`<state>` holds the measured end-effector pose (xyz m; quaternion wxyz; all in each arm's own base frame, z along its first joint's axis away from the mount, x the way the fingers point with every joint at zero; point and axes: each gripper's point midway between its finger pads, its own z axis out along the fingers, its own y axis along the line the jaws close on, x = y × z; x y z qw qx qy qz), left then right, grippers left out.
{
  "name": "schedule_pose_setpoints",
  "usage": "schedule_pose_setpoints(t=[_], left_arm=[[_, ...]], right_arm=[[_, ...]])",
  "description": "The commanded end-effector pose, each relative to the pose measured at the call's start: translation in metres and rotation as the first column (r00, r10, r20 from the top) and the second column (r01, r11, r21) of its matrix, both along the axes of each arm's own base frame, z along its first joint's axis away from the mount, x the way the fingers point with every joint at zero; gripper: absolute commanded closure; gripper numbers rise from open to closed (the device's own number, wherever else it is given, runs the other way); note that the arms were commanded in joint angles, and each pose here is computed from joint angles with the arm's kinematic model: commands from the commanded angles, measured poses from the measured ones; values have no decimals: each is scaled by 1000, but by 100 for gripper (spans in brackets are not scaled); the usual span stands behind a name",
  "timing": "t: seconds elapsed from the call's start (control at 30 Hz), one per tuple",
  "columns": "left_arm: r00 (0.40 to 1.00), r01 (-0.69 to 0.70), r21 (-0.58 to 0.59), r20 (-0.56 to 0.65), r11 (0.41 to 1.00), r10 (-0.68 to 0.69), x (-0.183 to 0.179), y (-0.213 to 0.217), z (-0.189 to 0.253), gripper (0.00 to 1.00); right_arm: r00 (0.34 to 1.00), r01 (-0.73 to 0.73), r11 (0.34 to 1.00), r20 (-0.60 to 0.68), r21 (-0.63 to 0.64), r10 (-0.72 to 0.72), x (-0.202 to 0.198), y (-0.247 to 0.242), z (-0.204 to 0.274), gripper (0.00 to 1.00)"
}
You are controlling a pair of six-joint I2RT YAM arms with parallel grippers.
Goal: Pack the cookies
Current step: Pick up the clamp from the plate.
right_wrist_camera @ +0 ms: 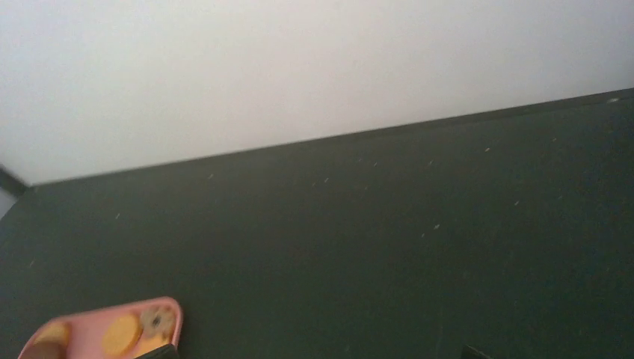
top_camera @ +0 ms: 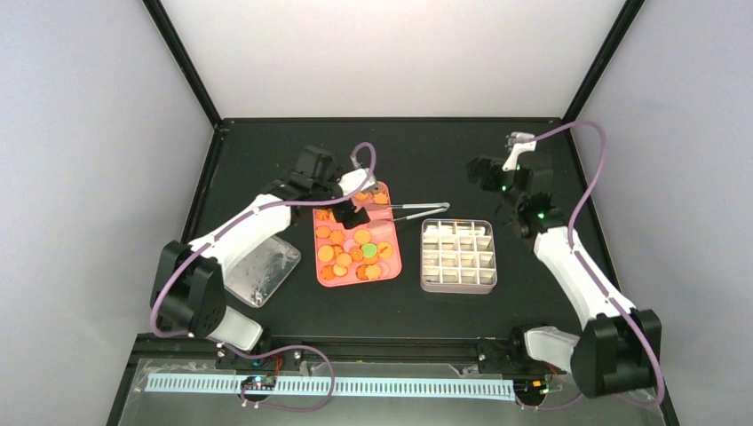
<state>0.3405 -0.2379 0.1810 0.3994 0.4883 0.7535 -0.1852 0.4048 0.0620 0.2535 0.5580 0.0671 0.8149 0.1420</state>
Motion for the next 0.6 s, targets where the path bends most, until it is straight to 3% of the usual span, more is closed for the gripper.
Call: schedule_pose_setpoints(t=[0.0,0.23,0.57], left_arm=[[992,105,105,-80,989,-97,-16,-23,-28,9],[984,142,201,-135,969,-116,-10,-51,-52,25],[979,159,247,-163,956,-121,11,-77,-76,31]], right_arm=[[1000,-19,998,-23,-61,17,-34,11,-7,1],[998,-68,998,-3,-5,68,-68,22,-2,7],[993,-121,992,-8,-42,121,-89,30,5,9]])
